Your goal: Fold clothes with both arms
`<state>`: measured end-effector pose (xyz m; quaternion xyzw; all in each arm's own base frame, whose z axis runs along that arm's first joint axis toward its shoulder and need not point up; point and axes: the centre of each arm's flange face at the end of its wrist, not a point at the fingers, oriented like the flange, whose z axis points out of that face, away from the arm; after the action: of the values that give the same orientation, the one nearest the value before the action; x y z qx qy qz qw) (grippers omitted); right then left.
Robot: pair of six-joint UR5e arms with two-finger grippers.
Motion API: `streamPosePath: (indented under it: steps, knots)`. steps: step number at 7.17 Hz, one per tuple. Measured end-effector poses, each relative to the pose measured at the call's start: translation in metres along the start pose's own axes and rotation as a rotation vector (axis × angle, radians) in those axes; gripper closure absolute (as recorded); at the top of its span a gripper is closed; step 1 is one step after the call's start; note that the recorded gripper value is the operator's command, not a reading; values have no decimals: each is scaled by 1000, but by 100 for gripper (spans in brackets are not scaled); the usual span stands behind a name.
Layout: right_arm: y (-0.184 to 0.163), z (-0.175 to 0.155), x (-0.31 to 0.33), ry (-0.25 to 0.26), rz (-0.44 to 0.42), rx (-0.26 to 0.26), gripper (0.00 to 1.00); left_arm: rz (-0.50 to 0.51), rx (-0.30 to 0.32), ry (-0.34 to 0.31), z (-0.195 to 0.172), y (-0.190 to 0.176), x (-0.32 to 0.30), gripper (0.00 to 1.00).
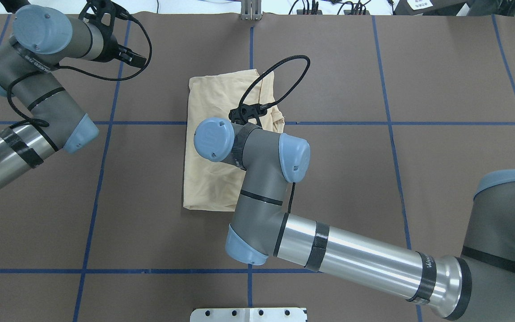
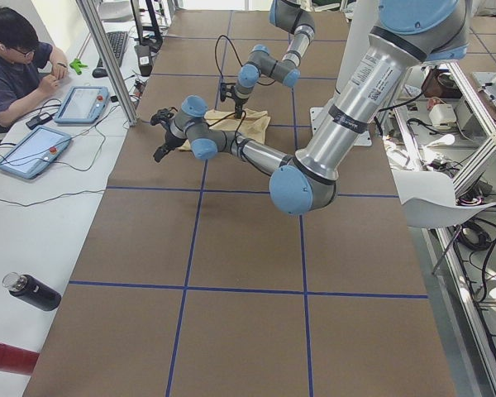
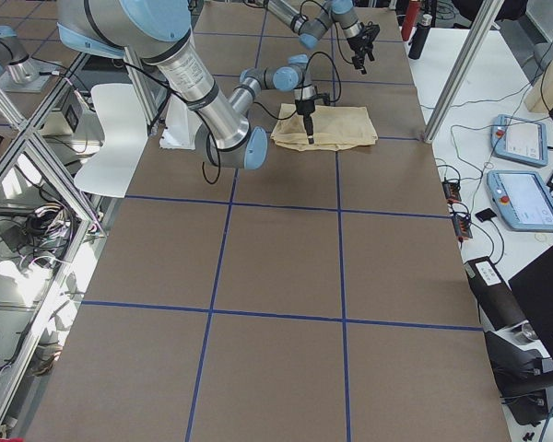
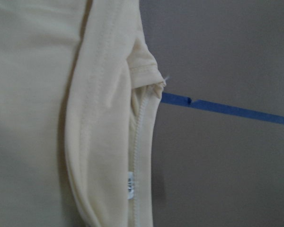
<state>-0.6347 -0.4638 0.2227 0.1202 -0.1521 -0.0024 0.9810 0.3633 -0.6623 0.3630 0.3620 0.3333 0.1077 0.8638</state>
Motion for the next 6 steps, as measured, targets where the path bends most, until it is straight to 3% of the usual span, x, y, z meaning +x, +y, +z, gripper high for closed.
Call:
streamPosePath:
  steps: [2,4,5,6]
  knots:
    - [13,41,72,28,-54,0,0,0,1,1,0,0,0,0]
    - [33,53,139,22,-85,13,0,0,1,1,0,0,0,0]
    - [34,42,149,-5,-73,29,0,-1,2,2,-1,-1,1,0]
    - [31,22,150,-74,-28,51,0,-20,3,16,-5,-3,5,0]
